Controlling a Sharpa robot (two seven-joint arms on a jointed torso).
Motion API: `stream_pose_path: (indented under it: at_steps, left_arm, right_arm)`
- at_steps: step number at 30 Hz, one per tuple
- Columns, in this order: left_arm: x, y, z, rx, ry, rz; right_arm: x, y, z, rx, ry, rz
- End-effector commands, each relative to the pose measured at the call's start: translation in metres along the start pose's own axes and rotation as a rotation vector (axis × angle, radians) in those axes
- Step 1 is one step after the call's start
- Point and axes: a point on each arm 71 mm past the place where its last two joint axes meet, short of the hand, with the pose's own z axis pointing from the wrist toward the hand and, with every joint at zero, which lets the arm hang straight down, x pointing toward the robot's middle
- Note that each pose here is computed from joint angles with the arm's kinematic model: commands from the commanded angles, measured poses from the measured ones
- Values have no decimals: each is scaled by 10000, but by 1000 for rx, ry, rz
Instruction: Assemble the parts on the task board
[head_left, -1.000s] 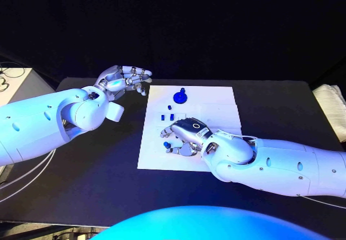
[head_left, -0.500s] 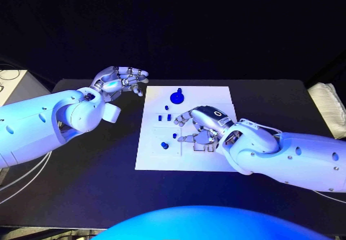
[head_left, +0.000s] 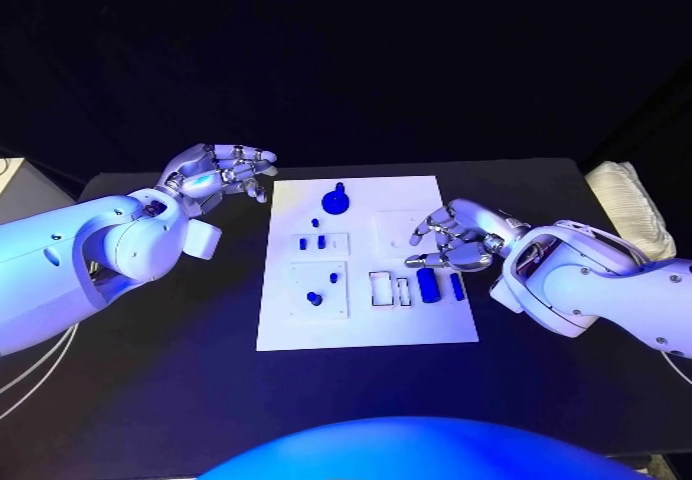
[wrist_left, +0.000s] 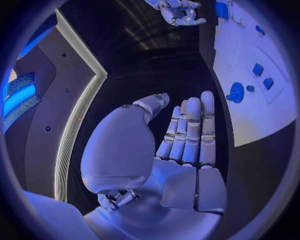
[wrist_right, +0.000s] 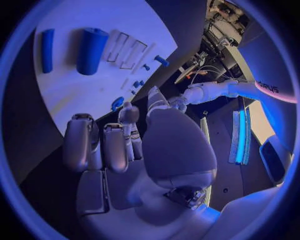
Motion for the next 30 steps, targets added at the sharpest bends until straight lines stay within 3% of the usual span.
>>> stream_pose_path:
  at_steps: [1,8,13,30]
  left_arm:
    - [34,3,-16,8,19,-10]
    - [50,45,-63,0,22,-17]
    - [57,57,-75,-3,25,-19]
    - [55,64,-96,-6,26,-20]
  right_arm:
    - [51,-88,-64,77,108,-50]
    - [23,-222,-185,166,108,-145]
    - [98,-261,-216,202,111,-173]
    - [270,-333,-149,271,115,-249]
